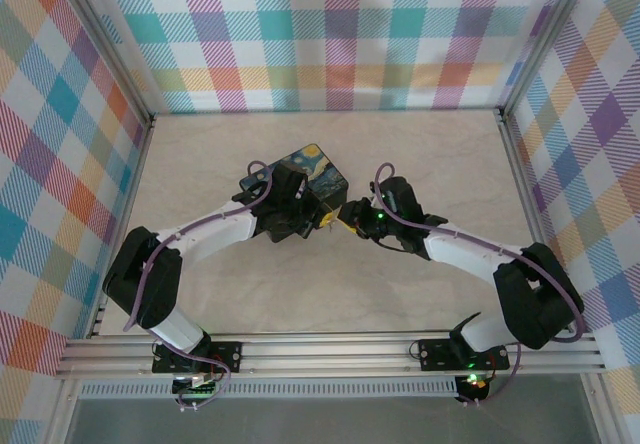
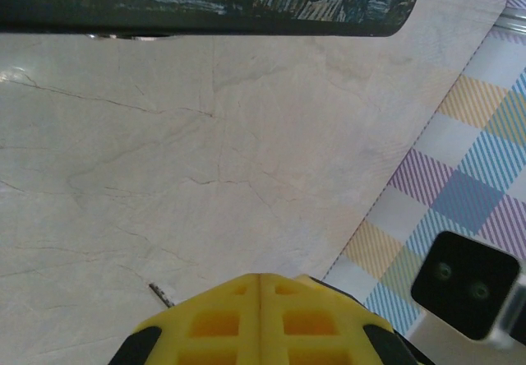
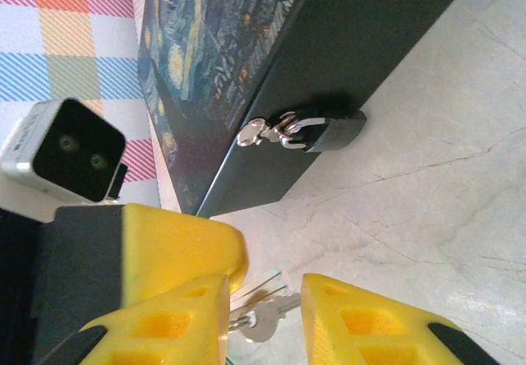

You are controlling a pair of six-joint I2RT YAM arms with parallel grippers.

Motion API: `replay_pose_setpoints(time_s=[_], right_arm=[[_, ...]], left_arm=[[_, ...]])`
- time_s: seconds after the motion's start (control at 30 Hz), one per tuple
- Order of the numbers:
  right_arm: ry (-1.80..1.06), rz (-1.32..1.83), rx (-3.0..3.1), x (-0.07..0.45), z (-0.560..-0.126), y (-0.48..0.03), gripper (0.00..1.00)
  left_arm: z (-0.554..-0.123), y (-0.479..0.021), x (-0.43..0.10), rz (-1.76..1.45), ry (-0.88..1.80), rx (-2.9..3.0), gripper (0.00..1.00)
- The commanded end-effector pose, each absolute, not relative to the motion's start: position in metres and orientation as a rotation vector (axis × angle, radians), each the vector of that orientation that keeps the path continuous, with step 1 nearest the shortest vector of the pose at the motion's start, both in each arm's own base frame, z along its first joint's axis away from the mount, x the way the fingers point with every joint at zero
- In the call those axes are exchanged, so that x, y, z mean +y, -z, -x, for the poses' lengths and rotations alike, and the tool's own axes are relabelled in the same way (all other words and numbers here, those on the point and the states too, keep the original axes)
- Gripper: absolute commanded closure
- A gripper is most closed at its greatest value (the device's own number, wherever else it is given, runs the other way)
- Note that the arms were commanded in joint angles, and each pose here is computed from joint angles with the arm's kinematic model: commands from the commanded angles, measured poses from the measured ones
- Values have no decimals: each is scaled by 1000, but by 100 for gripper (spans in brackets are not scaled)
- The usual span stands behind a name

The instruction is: Unlock the padlock with the key

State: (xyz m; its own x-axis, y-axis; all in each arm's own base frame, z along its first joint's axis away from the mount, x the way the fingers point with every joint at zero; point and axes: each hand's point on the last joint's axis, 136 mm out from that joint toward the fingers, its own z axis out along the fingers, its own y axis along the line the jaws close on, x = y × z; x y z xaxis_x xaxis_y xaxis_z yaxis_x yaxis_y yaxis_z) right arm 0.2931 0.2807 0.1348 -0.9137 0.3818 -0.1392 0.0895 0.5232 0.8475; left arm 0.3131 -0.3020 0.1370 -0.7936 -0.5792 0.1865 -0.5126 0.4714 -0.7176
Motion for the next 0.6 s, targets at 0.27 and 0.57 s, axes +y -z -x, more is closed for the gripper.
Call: replay_pose_setpoints(time_s=[0.27,0.57], right_arm=[[-1415,-536,2389,282,-306,-145,71],[-1469,-569,2355,286,-310,-154,77]], left_arm=[[-317,-162,-303,932,1339,2563,100],[-317,-160,-305,945,1363,2554,100]])
